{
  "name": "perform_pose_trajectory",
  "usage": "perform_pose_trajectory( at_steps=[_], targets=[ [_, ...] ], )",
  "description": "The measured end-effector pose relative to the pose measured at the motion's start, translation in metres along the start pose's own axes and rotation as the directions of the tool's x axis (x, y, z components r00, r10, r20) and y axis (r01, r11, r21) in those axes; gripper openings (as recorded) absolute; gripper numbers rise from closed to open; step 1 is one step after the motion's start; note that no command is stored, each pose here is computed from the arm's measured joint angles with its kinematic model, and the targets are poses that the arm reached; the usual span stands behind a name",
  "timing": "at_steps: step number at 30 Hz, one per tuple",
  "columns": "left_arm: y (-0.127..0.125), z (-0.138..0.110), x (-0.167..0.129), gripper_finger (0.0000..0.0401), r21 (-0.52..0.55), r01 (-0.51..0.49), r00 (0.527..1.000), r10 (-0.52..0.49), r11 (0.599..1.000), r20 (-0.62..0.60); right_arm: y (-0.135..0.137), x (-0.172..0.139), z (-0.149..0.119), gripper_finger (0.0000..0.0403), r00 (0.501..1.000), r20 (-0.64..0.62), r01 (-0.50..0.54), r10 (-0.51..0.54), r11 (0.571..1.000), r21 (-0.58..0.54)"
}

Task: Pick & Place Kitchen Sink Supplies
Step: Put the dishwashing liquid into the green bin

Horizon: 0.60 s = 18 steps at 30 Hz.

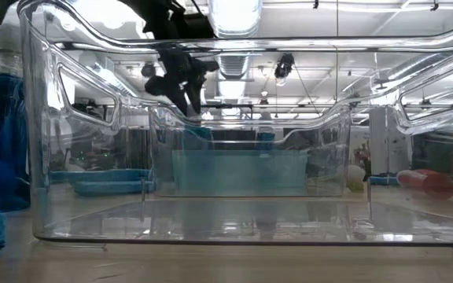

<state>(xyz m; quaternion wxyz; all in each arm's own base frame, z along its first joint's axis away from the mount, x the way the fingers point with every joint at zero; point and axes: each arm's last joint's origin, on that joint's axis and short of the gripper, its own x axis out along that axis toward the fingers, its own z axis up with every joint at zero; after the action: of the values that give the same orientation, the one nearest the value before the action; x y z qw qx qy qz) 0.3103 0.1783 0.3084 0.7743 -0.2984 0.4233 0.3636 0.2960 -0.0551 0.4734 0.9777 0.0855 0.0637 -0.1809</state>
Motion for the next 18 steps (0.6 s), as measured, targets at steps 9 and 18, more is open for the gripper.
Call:
perform_pose_trajectory(
  at_steps=[9,18],
  targets=[
    [-0.005,0.002,0.015,0.0135,0.015,-0.029,0.999,0.029,0.999,0.015,0.0,0.0,0.0,0.0229,1.0,-0.001,0.0,0.0,1.0,-0.004],
    [-0.009,0.001,0.024,0.0135,0.051,-0.037,0.999,0.037,0.998,0.003,0.0,0.0,-0.001,0.0231,1.0,-0.007,0.001,-0.001,1.0,-0.021]
  ],
)
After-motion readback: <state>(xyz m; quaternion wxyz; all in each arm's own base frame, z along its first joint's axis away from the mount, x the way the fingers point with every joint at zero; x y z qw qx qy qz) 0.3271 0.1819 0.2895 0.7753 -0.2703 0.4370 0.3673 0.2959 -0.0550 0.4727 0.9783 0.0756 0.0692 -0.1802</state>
